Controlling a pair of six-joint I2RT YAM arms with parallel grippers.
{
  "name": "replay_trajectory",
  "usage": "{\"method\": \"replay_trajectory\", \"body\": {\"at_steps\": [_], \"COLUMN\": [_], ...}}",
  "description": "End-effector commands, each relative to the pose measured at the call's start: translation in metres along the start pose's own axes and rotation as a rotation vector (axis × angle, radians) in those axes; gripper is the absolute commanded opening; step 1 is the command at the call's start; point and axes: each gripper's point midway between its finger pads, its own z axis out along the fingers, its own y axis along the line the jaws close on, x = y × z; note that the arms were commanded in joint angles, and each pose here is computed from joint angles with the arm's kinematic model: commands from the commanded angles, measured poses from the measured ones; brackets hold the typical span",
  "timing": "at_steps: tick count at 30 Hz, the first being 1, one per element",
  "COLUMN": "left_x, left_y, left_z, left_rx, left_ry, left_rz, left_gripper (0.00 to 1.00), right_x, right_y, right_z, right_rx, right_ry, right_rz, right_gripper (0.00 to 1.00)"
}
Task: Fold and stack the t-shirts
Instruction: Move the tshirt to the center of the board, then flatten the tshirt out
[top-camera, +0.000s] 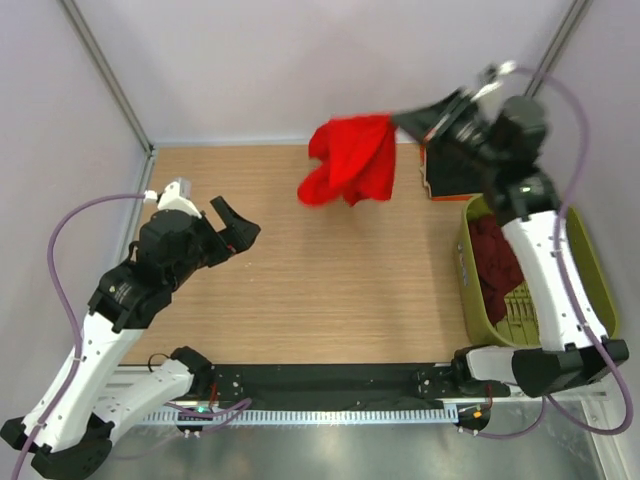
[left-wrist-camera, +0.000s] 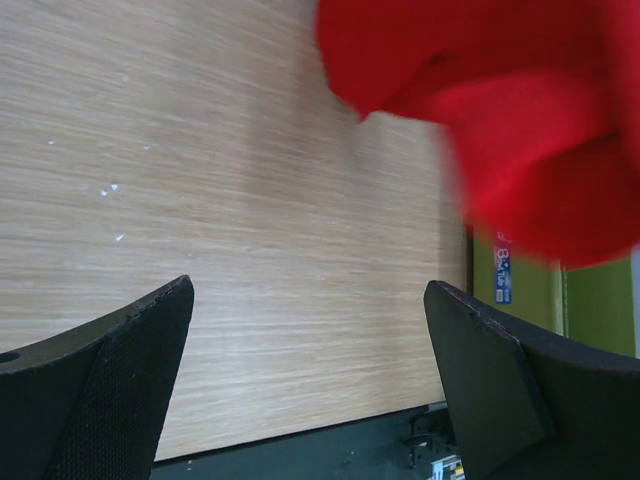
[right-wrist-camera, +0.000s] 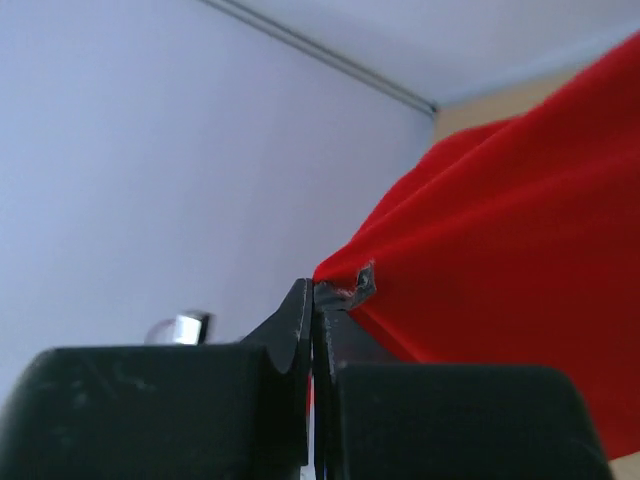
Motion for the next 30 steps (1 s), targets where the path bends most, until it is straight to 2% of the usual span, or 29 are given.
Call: {"method": "replay_trajectory", "body": {"at_steps": [1,3,4,6,8,9,10,12,13,16,19,23,27,30], "left_x": [0.014,0.029,0.037,0.059,0.078,0.085,0.094,0.102,0.111,0.127,0.152,0.160,0.173,0.180], "left_y": [0.035,0.049,0.054,0.061,0.060,0.055,0.054,0.045,0.050,0.041,0.053,0.049,0.051,0.048], "left_z": [0.001,0.007,0.011,0.027,0.042,0.053,0.063,0.078,0.090,0.108,0.125,0.145,0.171,0.185], "left_rx": [-0.124,-0.161,-0.172,-0.175,-0.158,-0.128,-0.125,-0.088,-0.114,-0.064,-0.100,-0.059,-0.083,-0.069], "left_ry": [0.014,0.043,0.068,0.124,0.191,0.201,0.235,0.270,0.304,0.376,0.449,0.447,0.493,0.506], "left_rz": [0.008,0.012,0.009,-0.003,-0.030,-0.056,-0.059,-0.067,-0.057,-0.058,-0.059,-0.063,-0.064,-0.086], "left_gripper": [0.98,0.98,0.98,0.97,0.96,0.95,0.93,0.91,0.89,0.82,0.79,0.80,0.80,0.80], "right_x": [0.136,0.195,0.245,0.281,0.307,0.301,0.299,0.271,0.265,0.243,0.239,0.268,0.312,0.349], "right_y": [-0.133,-0.198,-0.256,-0.296,-0.322,-0.322,-0.322,-0.311,-0.311,-0.307,-0.301,-0.296,-0.290,-0.285], "right_z": [-0.015,-0.039,-0.072,-0.104,-0.136,-0.139,-0.146,-0.137,-0.141,-0.127,-0.106,-0.093,-0.106,-0.120], "right_rx": [0.303,0.443,0.580,0.686,0.752,0.758,0.789,0.787,0.826,0.847,0.816,0.856,0.881,0.893], "right_ry": [0.257,0.357,0.448,0.502,0.554,0.532,0.541,0.481,0.483,0.460,0.486,0.590,0.617,0.583], "right_rz": [0.015,0.076,0.128,0.119,0.117,0.087,0.070,-0.038,-0.068,-0.150,-0.214,-0.339,-0.311,-0.288], "right_gripper": [0.01,0.02,0.02,0.04,0.15,0.28,0.34,0.43,0.45,0.45,0.45,0.41,0.42,0.43]}}
